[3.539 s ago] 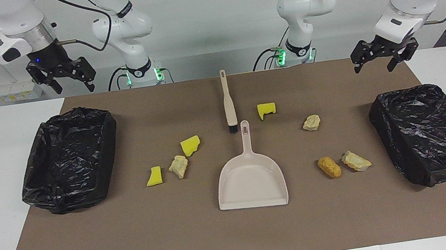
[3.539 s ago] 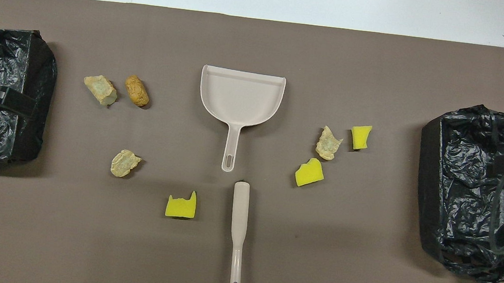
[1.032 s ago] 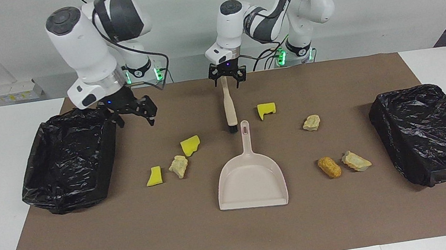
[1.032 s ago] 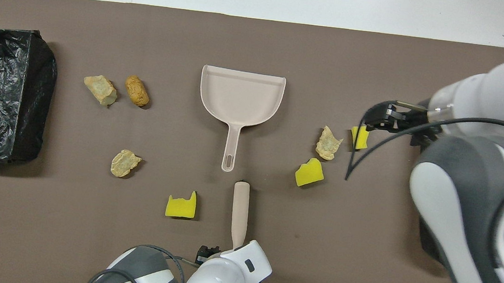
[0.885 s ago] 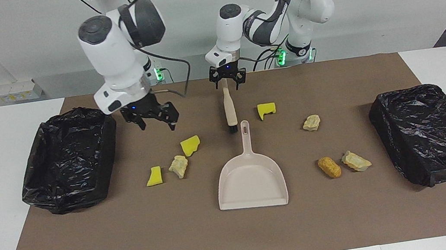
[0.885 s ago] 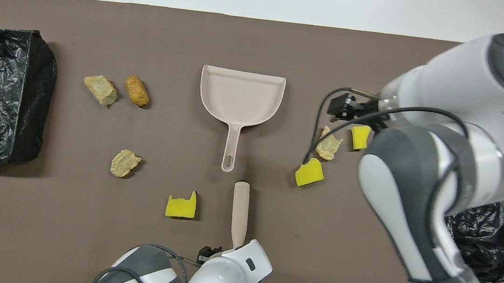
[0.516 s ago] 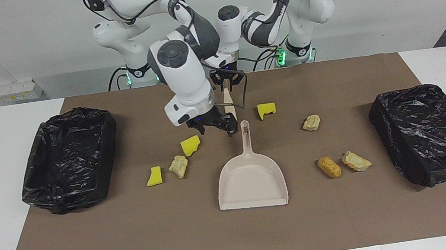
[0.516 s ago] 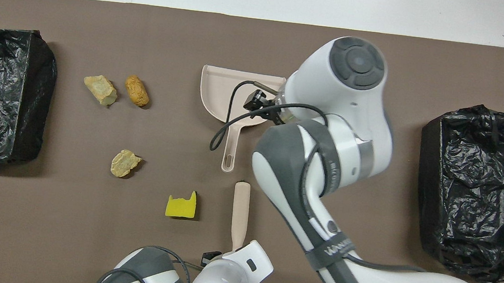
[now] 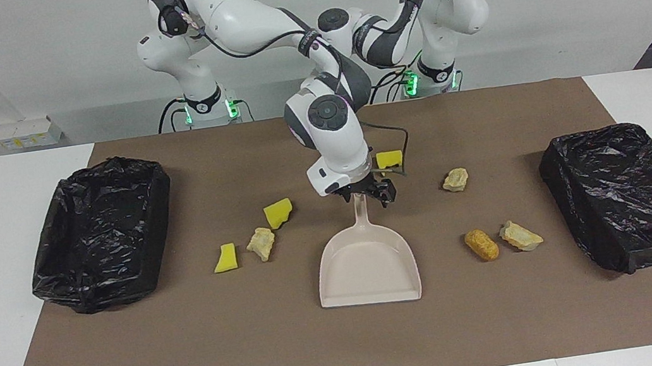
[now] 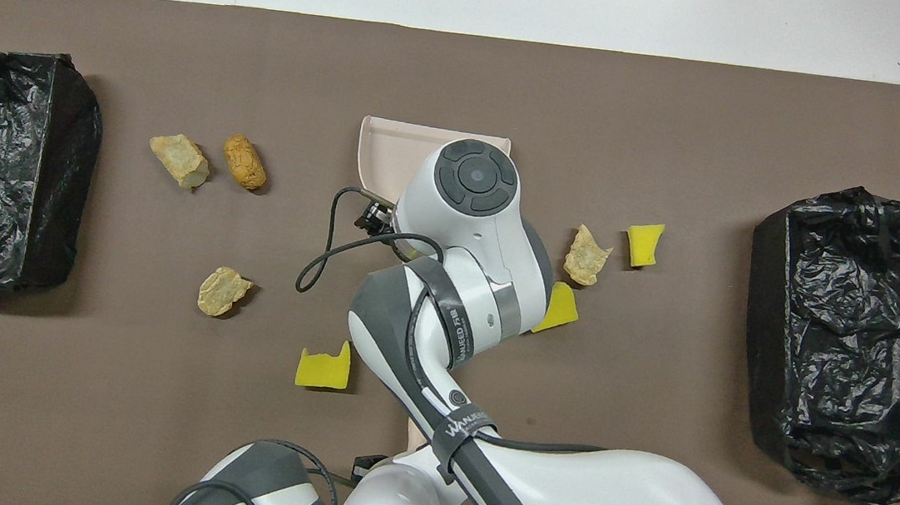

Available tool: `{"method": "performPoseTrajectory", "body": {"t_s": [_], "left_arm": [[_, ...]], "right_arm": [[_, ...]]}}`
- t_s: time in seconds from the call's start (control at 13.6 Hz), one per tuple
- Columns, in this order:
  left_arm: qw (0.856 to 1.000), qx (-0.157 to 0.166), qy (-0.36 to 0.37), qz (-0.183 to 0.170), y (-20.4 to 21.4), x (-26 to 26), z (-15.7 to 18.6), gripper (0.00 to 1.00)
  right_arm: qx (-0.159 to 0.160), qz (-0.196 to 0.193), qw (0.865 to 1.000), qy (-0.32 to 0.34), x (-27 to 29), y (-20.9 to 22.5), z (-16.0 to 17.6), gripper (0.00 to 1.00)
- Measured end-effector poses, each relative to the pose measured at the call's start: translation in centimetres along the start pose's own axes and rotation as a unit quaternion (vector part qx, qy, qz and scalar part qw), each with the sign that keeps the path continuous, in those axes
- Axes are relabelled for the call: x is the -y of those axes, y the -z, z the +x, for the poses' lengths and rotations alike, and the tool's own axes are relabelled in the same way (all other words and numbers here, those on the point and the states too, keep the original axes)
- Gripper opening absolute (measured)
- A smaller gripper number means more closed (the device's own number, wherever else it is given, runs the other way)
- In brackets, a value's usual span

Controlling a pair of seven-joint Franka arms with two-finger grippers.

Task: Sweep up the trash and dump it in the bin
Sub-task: 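Grasp the brush with the left gripper while the right gripper moves the dustpan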

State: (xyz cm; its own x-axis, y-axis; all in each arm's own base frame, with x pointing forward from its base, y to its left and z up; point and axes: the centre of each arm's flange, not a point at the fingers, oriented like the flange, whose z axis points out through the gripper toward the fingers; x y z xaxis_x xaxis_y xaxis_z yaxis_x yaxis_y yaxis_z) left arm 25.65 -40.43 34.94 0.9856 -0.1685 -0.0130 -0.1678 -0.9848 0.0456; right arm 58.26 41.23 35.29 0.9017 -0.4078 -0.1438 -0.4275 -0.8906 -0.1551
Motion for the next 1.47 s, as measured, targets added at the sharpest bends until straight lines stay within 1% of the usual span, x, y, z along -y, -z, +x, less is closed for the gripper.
{"method": "performPoseTrajectory", "body": {"t_s": [0.07, 0.15, 0.22, 0.29, 0.37, 0.52, 0.59, 0.66, 0.74, 0.81, 0.96, 1.11, 1.18, 1.25, 1.33, 1.47], "left_arm": [[1.000, 0.009, 0.009, 0.009, 0.2, 0.2, -0.3, 0.26], [0.999, 0.021, 0.017, 0.022, 0.6, 0.4, -0.8, 0.26], [0.999, 0.033, 0.019, 0.036, 1.1, 0.5, -1.7, 0.26], [0.998, 0.043, 0.021, 0.050, 1.7, 0.7, -2.6, 0.26], [0.996, 0.053, 0.020, 0.064, 2.5, 1.2, -3.2, 0.26], [0.993, 0.059, 0.013, 0.098, 3.9, 2.5, -3.9, 0.26], [0.991, 0.059, 0.012, 0.116, 4.6, 3.3, -4.2, 0.26], [0.989, 0.059, 0.011, 0.133, 5.2, 4.0, -4.4, 0.26], [0.987, 0.058, 0.010, 0.151, 5.6, 4.7, -4.5, 0.26], [0.984, 0.056, 0.010, 0.167, 5.8, 5.2, -4.5, 0.26], [0.980, 0.050, 0.017, 0.193, 5.8, 6.5, -3.9, 0.26], [0.976, 0.034, 0.036, 0.211, 6.0, 8.7, -1.8, 0.26], [0.975, 0.026, 0.053, 0.215, 6.2, 10.3, -0.2, 0.26], [0.975, 0.020, 0.063, 0.212, 6.4, 11.9, 1.3, 0.26], [0.976, 0.016, 0.066, 0.207, 6.6, 13.5, 2.8, 0.26], [0.979, 0.017, 0.054, 0.195, 7.2, 17.7, 5.9, 0.26]], "right_arm": [[0.003, -0.007, 1.000, 0.005, -0.5, -0.6, 0.0, 1.00], [0.007, -0.013, 1.000, 0.010, -1.1, -1.0, 0.1, 0.96], [0.009, -0.016, 1.000, 0.015, -1.5, -1.2, 0.1, 0.96], [0.009, -0.016, 1.000, 0.017, -1.7, -1.1, 0.1, 0.87], [0.009, -0.015, 1.000, 0.018, -1.7, -0.9, 0.0, 0.68], [0.007, -0.012, 1.000, 0.020, -1.6, -0.4, -0.1, 0.44], [0.006, -0.009, 1.000, 0.023, -1.5, 0.0, -0.2, 0.35], [0.005, -0.008, 1.000, 0.024, -1.5, 0.2, -0.2, 0.33], [0.002, -0.010, 1.000, 0.027, -1.5, 0.4, -0.1, 0.33], [-0.002, -0.019, 0.999, 0.034, -1.6, 0.4, 0.0, 0.33], [-0.005, -0.049, 0.996, 0.072, -2.2, 0.9, 0.2, 0.33], [0.001, -0.066, 0.990, 0.128, -2.7, 3.1, 0.3, 0.33], [0.007, -0.072, 0.985, 0.154, -3.5, 5.2, 0.5, 0.33], [0.010, -0.078, 0.981, 0.180, -4.6, 7.7, 1.0, 0.33], [0.011, -0.089, 0.972, 0.215, -6.0, 10.6, 1.3, 0.33], [0.025, -0.111, 0.947, 0.302, -9.3, 16.2, 1.5, 0.33]]}}
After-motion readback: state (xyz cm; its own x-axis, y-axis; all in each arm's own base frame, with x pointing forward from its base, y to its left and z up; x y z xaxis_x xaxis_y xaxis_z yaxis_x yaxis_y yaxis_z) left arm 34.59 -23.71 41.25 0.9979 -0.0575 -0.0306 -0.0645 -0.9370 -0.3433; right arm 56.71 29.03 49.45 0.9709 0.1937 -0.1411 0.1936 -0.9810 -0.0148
